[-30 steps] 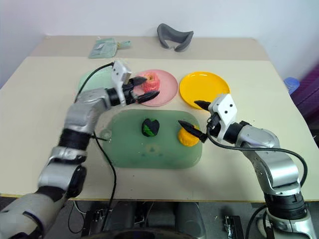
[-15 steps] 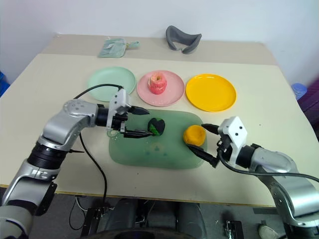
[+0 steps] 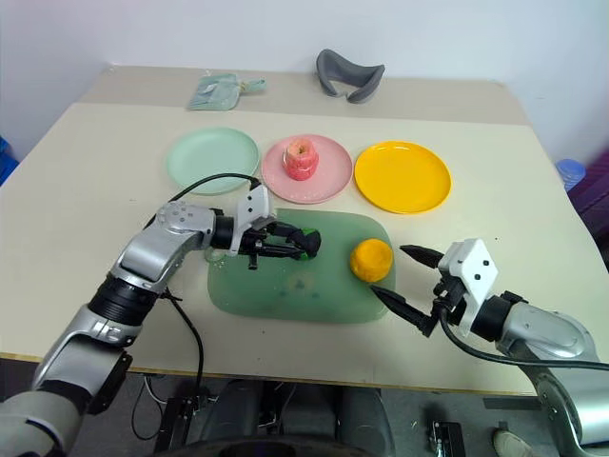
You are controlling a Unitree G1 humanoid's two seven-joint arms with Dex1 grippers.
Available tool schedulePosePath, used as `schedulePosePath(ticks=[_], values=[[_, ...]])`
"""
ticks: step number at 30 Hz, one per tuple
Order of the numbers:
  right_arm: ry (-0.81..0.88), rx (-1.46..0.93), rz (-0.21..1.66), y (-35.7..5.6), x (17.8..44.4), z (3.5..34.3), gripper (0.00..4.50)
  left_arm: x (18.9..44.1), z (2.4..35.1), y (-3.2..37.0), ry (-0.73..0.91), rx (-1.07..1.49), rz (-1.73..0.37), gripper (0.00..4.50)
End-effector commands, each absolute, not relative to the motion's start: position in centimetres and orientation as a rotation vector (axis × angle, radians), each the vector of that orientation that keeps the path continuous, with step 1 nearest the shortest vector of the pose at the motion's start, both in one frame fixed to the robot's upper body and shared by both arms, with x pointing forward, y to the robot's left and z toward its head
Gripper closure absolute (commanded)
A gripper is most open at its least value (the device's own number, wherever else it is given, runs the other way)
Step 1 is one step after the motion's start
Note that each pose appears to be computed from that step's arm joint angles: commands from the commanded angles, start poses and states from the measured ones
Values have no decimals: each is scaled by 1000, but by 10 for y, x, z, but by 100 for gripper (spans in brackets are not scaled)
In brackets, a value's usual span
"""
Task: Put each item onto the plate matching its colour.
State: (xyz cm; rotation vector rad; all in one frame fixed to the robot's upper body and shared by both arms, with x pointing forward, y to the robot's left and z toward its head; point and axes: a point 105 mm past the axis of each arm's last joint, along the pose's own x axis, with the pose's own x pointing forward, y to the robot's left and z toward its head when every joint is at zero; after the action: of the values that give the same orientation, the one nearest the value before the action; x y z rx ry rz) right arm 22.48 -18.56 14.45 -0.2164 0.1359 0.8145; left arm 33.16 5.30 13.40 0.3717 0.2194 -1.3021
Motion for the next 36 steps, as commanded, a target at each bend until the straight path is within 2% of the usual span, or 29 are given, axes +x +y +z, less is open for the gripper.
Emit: schedulePosePath(ticks=[1, 6, 10, 19, 22, 23, 26, 29, 31, 33, 35, 36], values=[[83, -241, 820, -182, 223, 156, 0, 355, 168, 70, 117, 271, -1115, 267], [52, -237, 828, -181, 228, 162, 0, 393, 190, 117, 41, 116, -717, 267], [37, -242, 843, -178, 233, 165, 0, 419, 190, 151, 36, 70, -410, 267], [27, -247, 874, -175, 242, 167, 0, 452, 184, 175, 37, 5, -94, 267], [23, -249, 879, -174, 244, 169, 0, 455, 179, 180, 41, -1, -61, 175], [21, -251, 881, -173, 244, 169, 0, 455, 178, 181, 44, -1, -55, 122], [17, -252, 882, -172, 246, 171, 0, 453, 174, 182, 47, -21, -70, 3], [19, -261, 876, -170, 248, 171, 0, 445, 185, 179, -32, -34, -141, 3], [26, -271, 866, -168, 253, 170, 0, 420, 195, 176, -188, 1, -281, 3], [33, -276, 864, -166, 256, 168, 0, 399, 196, 174, -271, 72, -384, 3], [47, -275, 867, -163, 259, 165, 0, 381, 187, 168, -244, 91, -535, 3], [58, -277, 870, -161, 262, 162, 0, 358, 184, 163, -232, 76, -705, 3]])
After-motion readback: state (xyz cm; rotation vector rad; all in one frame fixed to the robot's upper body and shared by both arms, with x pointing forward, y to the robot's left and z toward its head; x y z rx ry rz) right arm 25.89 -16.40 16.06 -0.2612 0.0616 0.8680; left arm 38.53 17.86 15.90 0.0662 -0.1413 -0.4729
